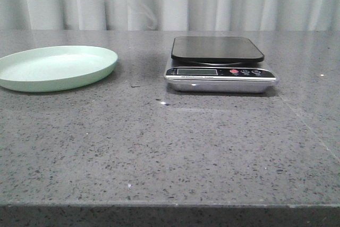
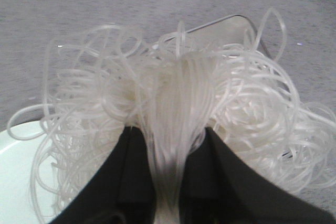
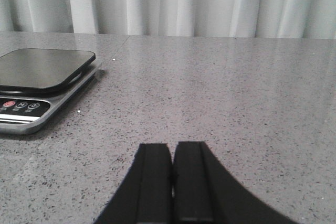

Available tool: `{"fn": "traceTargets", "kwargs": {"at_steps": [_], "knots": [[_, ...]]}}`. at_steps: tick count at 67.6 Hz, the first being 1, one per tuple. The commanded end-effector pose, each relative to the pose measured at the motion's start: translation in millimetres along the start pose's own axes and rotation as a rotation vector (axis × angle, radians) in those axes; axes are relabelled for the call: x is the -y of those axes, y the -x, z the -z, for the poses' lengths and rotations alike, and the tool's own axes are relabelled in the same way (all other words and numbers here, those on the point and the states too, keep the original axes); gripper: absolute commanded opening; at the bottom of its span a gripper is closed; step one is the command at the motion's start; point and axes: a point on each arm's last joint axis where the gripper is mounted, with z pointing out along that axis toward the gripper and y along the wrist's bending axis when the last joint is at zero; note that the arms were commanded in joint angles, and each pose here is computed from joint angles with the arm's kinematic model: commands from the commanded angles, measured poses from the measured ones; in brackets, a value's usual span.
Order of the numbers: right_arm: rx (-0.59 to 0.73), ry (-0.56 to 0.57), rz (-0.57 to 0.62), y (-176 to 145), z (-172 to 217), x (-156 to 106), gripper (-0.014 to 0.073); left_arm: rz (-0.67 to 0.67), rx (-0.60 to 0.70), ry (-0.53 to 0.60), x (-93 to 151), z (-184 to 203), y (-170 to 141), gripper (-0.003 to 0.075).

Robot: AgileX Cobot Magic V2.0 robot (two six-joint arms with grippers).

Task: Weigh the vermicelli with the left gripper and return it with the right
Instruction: 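Close the left gripper on the vermicelli and lift it off the plate, then carry the vermicelli with the left gripper and release it onto the scale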

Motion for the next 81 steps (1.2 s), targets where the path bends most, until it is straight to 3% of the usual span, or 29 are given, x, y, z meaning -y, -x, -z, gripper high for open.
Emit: {"fn": "traceTargets", "kwargs": {"at_steps": [1, 27, 62, 68, 81], "knots": [[0.109, -0.005, 0.009, 11.4, 2.0, 0.4, 0.0151, -0.008, 0.110, -0.062, 17.2, 10.0, 14.1, 0.0134], [0.108, 0.025, 0.008, 11.3, 2.0, -1.3, 0.0151, -0.039, 0.097, -0.117, 53.3, -58.6, 33.0, 0.0139], [0.108, 0.025, 0.008, 11.4, 2.1, -1.3, 0.0151, -0.020, -0.005, -0.130, 54.7, -120.9, 26.7, 0.0152], [0.108, 0.025, 0.008, 11.4, 2.1, -1.3, 0.0151, -0.030, -0.010, -0.133, 54.8, -123.8, 25.9, 0.0239], [0.108, 0.025, 0.008, 11.4, 2.1, -1.3, 0.0151, -0.031, -0.013, -0.132, 54.8, -124.5, 25.6, 0.0520]]}}
